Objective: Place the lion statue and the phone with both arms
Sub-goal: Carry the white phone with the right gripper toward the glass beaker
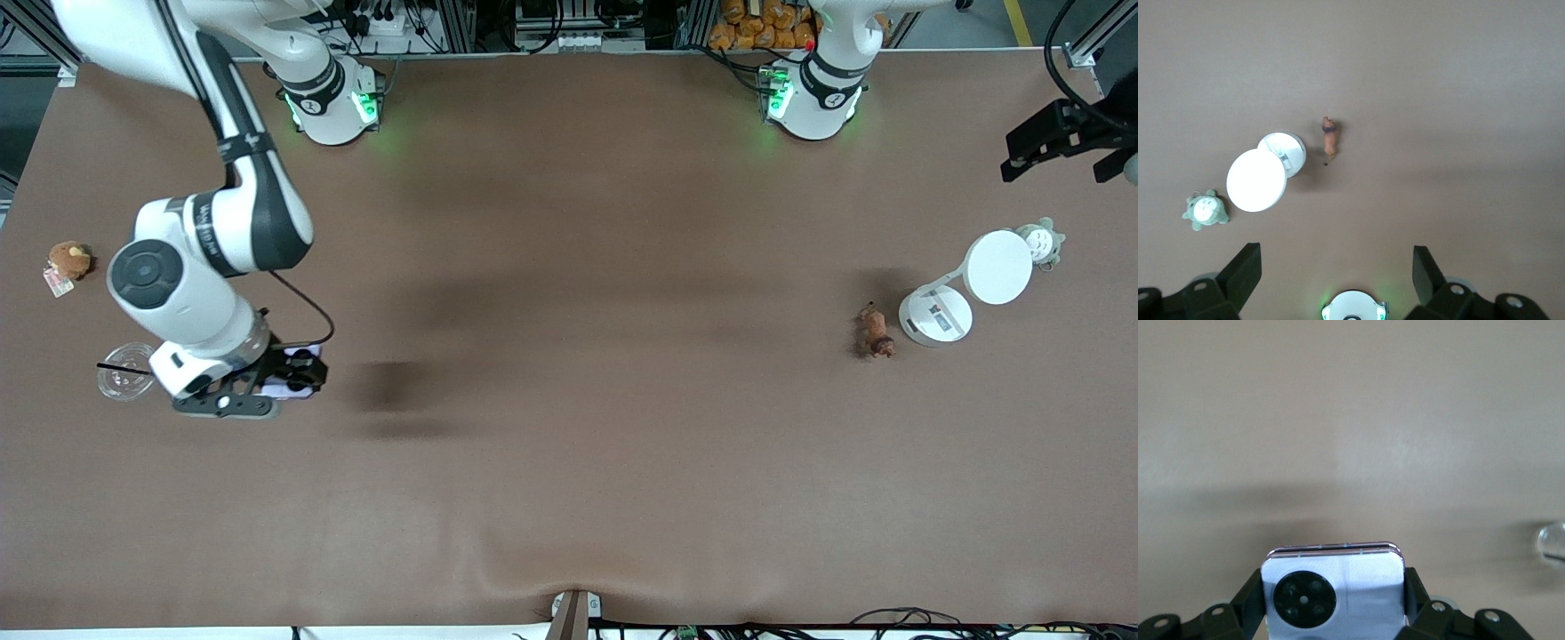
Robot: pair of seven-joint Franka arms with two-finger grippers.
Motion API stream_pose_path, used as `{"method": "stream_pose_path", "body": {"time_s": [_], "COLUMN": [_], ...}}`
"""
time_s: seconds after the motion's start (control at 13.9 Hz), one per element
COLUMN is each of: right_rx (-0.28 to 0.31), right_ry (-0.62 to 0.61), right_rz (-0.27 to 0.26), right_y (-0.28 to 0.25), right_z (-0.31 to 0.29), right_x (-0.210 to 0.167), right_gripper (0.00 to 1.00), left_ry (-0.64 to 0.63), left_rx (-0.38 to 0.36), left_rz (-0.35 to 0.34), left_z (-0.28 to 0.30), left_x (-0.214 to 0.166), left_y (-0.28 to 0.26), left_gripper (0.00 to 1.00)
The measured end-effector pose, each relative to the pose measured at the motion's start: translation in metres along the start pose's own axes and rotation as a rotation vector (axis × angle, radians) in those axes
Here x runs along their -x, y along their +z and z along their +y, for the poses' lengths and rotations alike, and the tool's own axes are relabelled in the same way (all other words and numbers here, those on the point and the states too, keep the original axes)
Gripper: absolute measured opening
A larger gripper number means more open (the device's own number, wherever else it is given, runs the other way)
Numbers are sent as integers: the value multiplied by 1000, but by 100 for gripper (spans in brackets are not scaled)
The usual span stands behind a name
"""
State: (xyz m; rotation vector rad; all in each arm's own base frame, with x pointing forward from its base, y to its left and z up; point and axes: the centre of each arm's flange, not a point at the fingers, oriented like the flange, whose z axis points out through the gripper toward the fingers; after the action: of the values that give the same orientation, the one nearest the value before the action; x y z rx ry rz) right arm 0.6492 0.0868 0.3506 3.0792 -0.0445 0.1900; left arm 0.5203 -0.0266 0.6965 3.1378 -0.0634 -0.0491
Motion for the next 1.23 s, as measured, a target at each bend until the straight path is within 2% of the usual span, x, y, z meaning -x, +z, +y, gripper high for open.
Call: {"method": "stream_pose_path", "body": {"time_s": [0.29,0.5,0.94,1.23], "right_rx": [7,17,12,15], "right_ry": [-91,-119,-128,-120], "right_rz": [51,30,10,20], "right_y": [61,93,113,124], "right_z": [55,93,91,97], "right_x": [-15,-14,-11,-16], "right_gripper": [85,85,85,85], "left_ry": [2,23,16,19], "left_rx": [31,32,32,6], "left_rz": [-6,-13,-11,-7], "left_z": [-16,-17,-21,-21], "left_x": [-3,-8,-10,-11], "left_y": [10,20,24,25], "left_gripper": [100,100,100,100]}}
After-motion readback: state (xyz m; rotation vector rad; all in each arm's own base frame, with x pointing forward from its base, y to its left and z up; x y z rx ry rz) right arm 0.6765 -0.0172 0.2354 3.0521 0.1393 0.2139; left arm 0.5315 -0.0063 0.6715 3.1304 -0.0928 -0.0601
